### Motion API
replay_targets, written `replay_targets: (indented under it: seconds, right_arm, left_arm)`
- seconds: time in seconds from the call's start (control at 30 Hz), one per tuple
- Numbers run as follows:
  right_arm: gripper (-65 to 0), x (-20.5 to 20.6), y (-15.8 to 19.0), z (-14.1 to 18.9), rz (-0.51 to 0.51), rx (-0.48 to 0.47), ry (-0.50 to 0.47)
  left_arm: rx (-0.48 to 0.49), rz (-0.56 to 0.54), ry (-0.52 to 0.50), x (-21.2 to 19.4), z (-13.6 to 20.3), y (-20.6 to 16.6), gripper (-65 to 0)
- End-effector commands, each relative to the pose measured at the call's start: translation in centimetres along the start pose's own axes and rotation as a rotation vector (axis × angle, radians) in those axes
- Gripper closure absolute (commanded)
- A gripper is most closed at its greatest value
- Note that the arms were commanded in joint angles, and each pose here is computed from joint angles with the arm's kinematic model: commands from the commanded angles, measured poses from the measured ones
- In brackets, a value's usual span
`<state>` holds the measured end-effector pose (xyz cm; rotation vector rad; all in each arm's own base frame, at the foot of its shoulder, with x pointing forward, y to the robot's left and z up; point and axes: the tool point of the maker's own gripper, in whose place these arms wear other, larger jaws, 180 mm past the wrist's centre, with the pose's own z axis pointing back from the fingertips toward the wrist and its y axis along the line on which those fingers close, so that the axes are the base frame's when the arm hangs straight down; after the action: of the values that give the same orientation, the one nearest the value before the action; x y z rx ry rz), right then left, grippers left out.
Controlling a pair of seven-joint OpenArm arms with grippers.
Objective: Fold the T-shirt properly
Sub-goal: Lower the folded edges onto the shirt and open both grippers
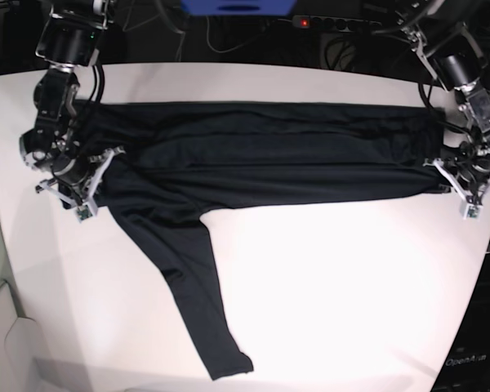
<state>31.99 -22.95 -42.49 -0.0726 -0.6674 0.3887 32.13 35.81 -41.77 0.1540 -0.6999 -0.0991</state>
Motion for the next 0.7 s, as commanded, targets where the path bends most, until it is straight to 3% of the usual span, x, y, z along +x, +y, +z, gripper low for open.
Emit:
replay_targets:
  seconds: [0.0, 0.43, 0.67]
  right_arm:
    - [0.0, 0.6, -1.0, 0.3, 0.010, -0.028, -0.008]
    - [0.0, 0.0, -0.7, 0.3, 0.009, -0.023, 0.005]
    - [0.0, 0.0, -0.7, 0.3, 0.009, -0.023, 0.005]
  left_arm:
    - [0.030, -0.008, -0.042, 1.8, 0.4, 1.3, -23.4]
    - [-0.060, 0.007, 0.026, 0.4, -1.9, -1.2, -23.4]
    - [-0.059, 0.006, -0.046, 2.7, -2.0, -1.1, -23.4]
